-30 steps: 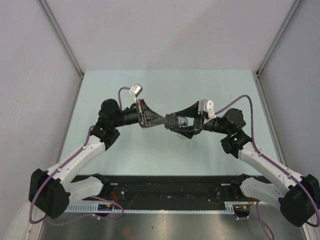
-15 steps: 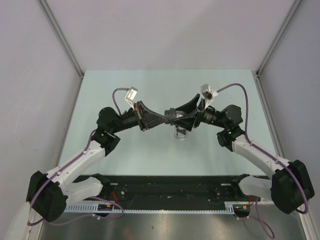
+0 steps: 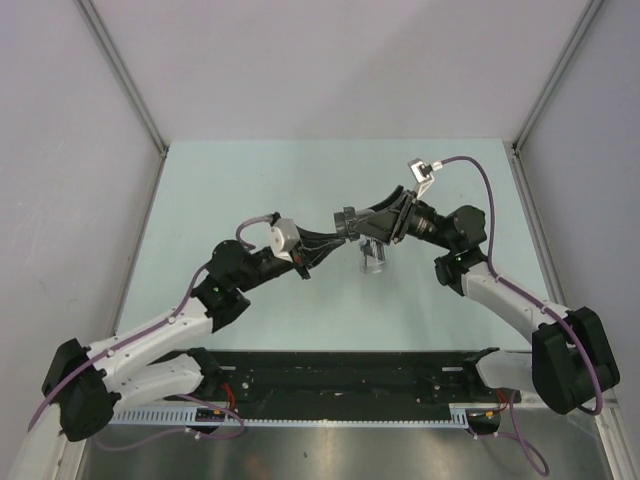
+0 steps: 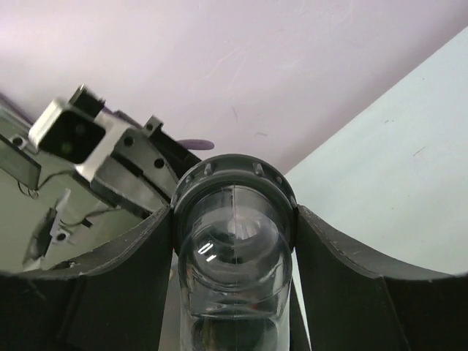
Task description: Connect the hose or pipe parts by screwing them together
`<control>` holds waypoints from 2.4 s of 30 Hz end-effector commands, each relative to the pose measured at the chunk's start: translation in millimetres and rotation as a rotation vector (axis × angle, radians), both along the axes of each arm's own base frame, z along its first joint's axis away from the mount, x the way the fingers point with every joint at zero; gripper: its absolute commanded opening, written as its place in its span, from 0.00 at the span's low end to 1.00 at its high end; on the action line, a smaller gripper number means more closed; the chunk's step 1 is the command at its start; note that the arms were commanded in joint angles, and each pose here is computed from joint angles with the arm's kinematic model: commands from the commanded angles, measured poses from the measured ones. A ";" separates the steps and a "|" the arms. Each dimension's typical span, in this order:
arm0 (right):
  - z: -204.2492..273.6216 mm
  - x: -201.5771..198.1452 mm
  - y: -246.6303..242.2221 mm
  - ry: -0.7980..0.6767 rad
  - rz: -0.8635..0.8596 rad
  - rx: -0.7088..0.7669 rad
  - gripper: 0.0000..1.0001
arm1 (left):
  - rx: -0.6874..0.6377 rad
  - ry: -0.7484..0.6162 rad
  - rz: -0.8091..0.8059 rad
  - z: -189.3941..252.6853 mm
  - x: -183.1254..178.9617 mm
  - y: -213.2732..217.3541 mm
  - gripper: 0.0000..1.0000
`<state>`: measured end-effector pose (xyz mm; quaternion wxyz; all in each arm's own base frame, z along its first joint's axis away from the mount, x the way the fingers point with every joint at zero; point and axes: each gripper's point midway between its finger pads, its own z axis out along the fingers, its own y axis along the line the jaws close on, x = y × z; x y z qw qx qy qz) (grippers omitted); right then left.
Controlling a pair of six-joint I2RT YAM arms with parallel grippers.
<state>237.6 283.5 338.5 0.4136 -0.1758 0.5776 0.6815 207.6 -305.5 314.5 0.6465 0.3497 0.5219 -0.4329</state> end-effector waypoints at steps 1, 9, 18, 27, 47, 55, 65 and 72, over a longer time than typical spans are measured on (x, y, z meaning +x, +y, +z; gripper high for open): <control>63.6 -22.3 -5.9 -0.067 0.063 0.139 0.00 | 0.283 -0.175 0.187 -51.5 40.9 6.1 0.00; 40.7 -9.7 -3.1 0.108 0.041 0.072 0.00 | 0.529 -0.438 0.351 -67.5 68.5 13.7 0.00; 43.6 -0.1 -9.1 0.123 0.018 0.097 0.00 | 0.565 -0.449 0.638 -47.5 101.2 47.1 0.18; 43.2 23.5 -28.1 -0.037 -0.113 0.066 0.00 | 0.281 -0.229 0.596 -33.8 67.9 62.1 0.67; 50.8 -20.1 -13.4 -1.011 -0.271 -0.147 0.00 | -0.142 0.909 -0.194 81.3 -24.7 26.6 0.65; 46.2 -31.8 -5.7 -1.070 -0.262 -0.165 0.00 | -0.243 0.987 -0.282 89.2 -19.4 21.3 0.62; 46.0 -36.9 -1.5 -1.049 -0.243 -0.151 0.00 | -0.242 1.082 -0.321 72.7 -13.8 12.6 0.43; 54.6 -31.6 -1.4 -0.907 -0.235 -0.069 0.00 | -0.160 1.014 -0.342 48.1 -16.1 4.2 0.00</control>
